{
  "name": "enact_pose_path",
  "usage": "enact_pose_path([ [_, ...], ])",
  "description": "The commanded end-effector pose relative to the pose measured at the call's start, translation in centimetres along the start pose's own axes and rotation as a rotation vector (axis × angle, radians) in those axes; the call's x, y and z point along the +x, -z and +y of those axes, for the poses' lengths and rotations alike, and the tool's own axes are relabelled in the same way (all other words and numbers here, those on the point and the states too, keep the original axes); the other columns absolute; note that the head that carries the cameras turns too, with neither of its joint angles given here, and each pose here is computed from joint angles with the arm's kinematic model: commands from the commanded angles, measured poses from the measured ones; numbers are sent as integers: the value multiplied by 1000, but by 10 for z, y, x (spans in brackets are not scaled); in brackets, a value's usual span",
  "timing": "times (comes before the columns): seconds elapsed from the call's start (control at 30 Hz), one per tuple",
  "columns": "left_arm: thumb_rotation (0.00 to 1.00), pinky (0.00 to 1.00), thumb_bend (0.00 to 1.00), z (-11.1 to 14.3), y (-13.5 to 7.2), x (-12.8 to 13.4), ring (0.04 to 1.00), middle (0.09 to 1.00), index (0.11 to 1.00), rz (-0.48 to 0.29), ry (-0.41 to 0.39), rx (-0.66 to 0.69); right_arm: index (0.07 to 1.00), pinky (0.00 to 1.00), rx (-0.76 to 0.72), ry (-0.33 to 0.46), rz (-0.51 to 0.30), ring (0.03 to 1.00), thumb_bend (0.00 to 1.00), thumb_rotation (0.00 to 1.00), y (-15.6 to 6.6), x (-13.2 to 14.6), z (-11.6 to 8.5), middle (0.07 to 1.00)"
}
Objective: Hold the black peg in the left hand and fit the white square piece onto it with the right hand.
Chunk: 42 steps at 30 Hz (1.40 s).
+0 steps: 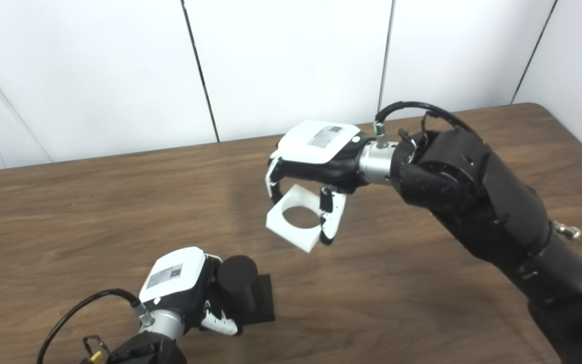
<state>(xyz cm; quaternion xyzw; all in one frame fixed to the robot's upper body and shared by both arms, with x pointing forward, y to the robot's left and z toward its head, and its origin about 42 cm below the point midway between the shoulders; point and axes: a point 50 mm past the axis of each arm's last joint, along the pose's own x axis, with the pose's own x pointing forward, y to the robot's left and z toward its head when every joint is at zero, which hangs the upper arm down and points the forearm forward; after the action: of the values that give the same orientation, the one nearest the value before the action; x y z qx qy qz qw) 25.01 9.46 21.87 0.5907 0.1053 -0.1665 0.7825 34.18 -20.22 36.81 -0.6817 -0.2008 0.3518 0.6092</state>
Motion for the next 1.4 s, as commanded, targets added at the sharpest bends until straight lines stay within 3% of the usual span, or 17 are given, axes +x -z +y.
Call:
enact_pose_path([
  [0.0, 62, 820, 524, -11, -36, 12, 841, 805, 486, -43, 163, -67, 481, 957, -37, 83, -21, 887, 526, 136, -9, -5, -28, 768],
  [0.2, 62, 808, 524, -12, -40, 15, 831, 795, 487, -46, 171, -60, 482, 930, -18, 107, -94, 889, 526, 137, -25, -4, -28, 766],
  [0.57, 60, 814, 523, -10, -44, 12, 854, 807, 486, -60, 161, -89, 483, 941, 11, 74, -130, 901, 525, 136, -37, 9, -19, 771],
  [1.37, 61, 783, 524, -9, -53, 8, 843, 807, 486, -65, 145, -96, 483, 896, 40, 17, -218, 898, 525, 134, -44, 33, 26, 765],
])
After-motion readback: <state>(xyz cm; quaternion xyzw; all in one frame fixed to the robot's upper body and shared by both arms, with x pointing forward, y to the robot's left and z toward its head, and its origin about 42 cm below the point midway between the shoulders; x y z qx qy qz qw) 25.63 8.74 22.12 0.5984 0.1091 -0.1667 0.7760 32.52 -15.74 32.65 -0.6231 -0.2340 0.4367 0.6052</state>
